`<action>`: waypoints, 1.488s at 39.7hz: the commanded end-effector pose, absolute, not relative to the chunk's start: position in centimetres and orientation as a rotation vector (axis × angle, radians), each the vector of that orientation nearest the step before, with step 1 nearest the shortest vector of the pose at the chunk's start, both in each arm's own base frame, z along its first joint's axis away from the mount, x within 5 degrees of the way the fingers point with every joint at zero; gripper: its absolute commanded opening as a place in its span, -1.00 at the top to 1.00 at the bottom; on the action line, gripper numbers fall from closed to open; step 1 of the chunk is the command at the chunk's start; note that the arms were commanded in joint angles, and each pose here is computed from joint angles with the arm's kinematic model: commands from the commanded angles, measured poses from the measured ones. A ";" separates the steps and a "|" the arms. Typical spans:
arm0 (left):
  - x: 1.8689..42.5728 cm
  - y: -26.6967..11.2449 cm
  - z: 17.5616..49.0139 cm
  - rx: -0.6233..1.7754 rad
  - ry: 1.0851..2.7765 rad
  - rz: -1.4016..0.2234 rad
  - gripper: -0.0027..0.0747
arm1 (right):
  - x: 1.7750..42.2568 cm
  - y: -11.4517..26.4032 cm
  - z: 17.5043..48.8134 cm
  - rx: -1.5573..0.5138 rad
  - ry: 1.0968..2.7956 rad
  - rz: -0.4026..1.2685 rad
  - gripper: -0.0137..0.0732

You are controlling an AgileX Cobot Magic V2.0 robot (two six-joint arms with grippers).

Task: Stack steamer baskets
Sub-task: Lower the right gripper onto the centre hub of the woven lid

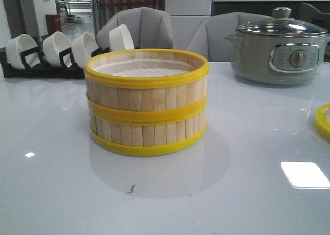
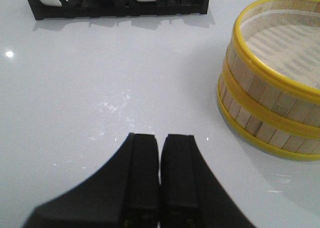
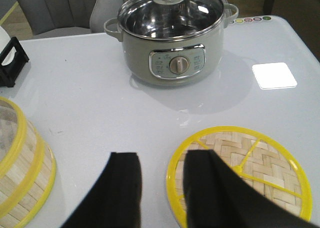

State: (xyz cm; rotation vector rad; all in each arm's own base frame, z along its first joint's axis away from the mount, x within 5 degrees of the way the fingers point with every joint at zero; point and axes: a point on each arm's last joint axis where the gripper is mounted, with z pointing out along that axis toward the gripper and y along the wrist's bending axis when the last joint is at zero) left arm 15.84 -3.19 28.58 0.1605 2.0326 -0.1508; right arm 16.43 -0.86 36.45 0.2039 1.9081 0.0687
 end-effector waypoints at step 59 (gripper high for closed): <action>16.1 -3.4 30.4 0.156 1.913 -0.166 0.71 | 27.4 -6.7 29.4 0.412 2.324 -0.106 -0.06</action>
